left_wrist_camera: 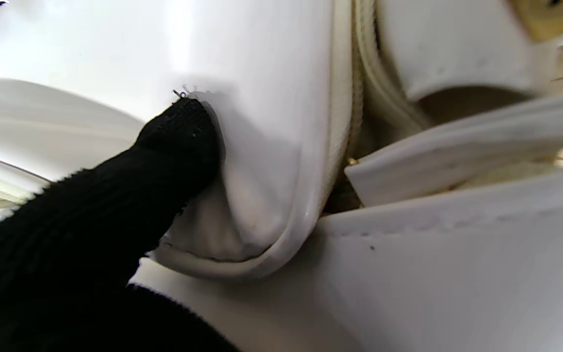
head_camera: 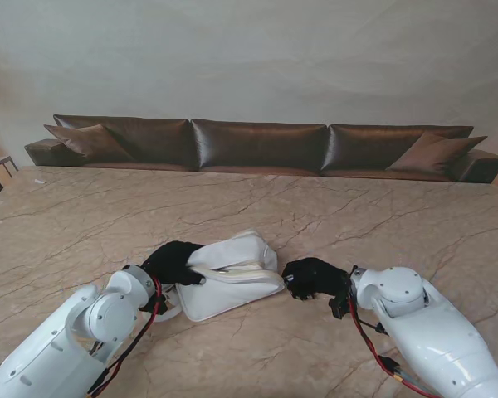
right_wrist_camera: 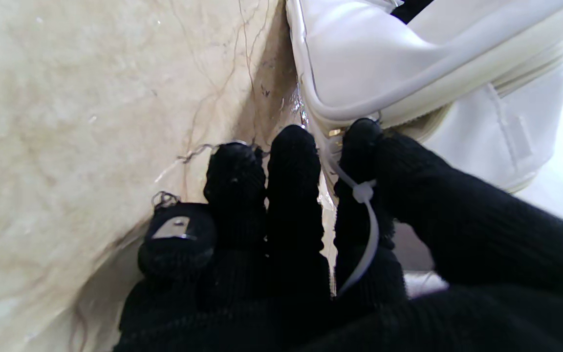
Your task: Pack the cosmetics bag
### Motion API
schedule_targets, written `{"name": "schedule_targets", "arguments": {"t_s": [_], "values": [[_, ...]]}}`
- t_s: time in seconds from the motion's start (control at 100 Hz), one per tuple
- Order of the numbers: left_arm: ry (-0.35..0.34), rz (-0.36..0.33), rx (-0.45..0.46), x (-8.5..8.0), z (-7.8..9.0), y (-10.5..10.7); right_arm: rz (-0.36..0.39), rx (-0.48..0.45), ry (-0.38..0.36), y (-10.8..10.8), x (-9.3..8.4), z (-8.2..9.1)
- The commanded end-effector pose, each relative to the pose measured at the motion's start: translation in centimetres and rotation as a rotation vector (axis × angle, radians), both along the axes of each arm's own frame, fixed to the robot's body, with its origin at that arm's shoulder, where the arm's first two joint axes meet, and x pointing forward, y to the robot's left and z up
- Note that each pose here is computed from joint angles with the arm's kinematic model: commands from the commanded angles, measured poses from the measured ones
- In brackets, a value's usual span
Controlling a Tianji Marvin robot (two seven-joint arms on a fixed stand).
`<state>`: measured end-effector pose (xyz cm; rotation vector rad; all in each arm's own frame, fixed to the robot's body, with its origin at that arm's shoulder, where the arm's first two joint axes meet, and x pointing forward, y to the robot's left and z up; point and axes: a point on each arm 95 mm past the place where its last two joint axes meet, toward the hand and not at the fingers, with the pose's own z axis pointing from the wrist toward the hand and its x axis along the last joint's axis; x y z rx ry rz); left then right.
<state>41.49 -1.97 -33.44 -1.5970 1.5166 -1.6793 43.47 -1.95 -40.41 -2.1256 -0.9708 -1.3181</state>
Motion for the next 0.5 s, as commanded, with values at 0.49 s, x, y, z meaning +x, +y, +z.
{"name": "schedule_targets", "arguments": {"t_s": [0.49], "values": [[0.087,-0.023,0.166,0.5,-1.2,0.6,-0.1,0.174,0.133,-0.8,-1.8,-1.5]]}}
